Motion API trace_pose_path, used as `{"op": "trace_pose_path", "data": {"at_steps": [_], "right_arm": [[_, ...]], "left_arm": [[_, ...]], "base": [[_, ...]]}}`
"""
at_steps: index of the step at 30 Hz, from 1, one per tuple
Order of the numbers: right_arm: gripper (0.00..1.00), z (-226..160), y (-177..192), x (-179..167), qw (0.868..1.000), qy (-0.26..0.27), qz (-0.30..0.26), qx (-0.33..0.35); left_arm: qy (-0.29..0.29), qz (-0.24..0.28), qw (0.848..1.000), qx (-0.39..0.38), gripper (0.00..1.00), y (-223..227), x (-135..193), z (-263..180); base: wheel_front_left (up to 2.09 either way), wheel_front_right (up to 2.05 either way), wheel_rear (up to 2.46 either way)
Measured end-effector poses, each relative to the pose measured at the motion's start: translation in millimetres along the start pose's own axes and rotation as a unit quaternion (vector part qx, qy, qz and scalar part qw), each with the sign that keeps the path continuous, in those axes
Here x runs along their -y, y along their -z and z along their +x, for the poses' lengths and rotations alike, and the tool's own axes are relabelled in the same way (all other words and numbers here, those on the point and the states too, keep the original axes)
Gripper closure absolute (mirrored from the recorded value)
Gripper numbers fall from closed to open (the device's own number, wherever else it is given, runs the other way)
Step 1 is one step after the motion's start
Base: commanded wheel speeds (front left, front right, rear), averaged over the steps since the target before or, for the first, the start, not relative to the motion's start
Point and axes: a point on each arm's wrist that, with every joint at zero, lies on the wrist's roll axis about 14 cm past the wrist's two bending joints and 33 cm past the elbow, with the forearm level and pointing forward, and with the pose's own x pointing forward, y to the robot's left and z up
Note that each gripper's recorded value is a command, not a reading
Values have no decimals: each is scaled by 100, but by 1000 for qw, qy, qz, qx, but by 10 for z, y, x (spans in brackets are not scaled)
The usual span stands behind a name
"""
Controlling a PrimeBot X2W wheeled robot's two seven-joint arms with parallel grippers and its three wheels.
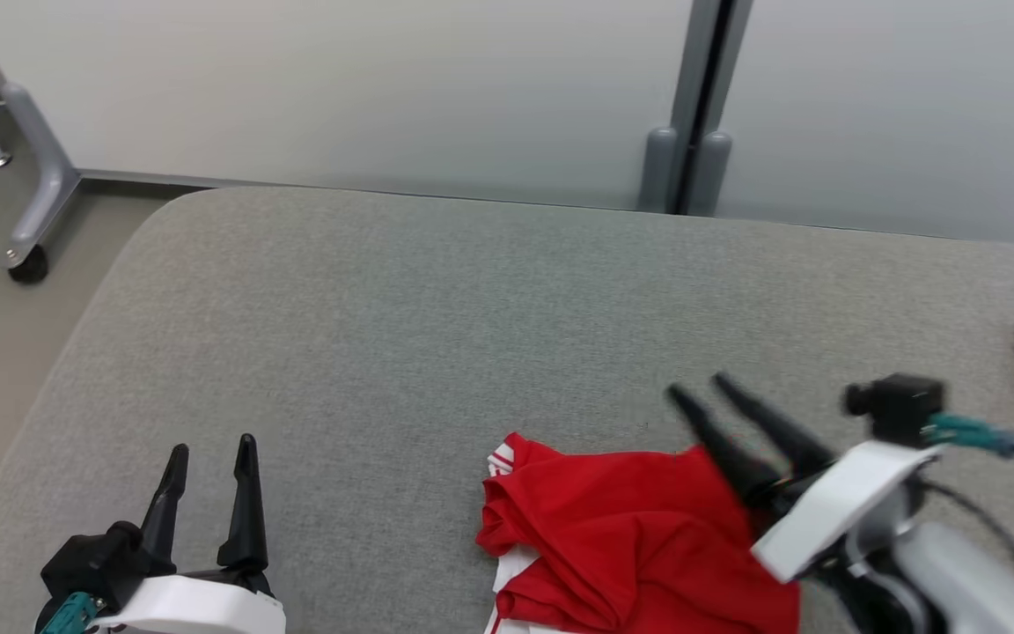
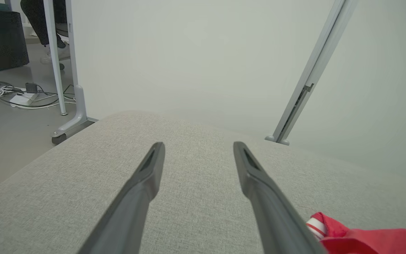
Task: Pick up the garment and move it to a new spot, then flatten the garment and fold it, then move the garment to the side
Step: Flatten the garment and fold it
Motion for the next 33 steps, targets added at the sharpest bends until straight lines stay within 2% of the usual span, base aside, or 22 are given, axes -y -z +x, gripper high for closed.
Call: {"op": "trace_pose_path", "data": {"at_steps": [5,8,15,16,17,18,24,33], "right_arm": [[0,-385,-529,648,991,95,-66,59],[0,-566,-546,923,984,143,-88,56],[0,-512,-327,895,985,148,-82,26],[54,-493,-280,878,986,146,-81,19],[88,-475,-229,866,986,145,-82,8],[100,-462,-153,858,986,143,-83,-9],[100,-466,459,810,981,143,-49,-123],[100,-345,1083,350,973,86,14,-212]], "left_arm": [[14,-2,1000,8,0,-42,102,45],[18,-1,1000,8,0,-40,125,41],[17,-2,1000,3,0,-6,114,8],[17,-2,1000,3,0,-4,113,2],[16,-2,1000,3,0,-5,108,-5],[15,-2,1000,3,0,-6,101,-12],[5,-1,1000,6,0,-27,28,-63],[-15,-3,1000,7,0,-34,-95,-139]], "base": [[0,0,0],[0,0,0],[0,0,0],[0,0,0],[0,0,0],[0,0,0],[0,0,0],[0,0,0]]}}
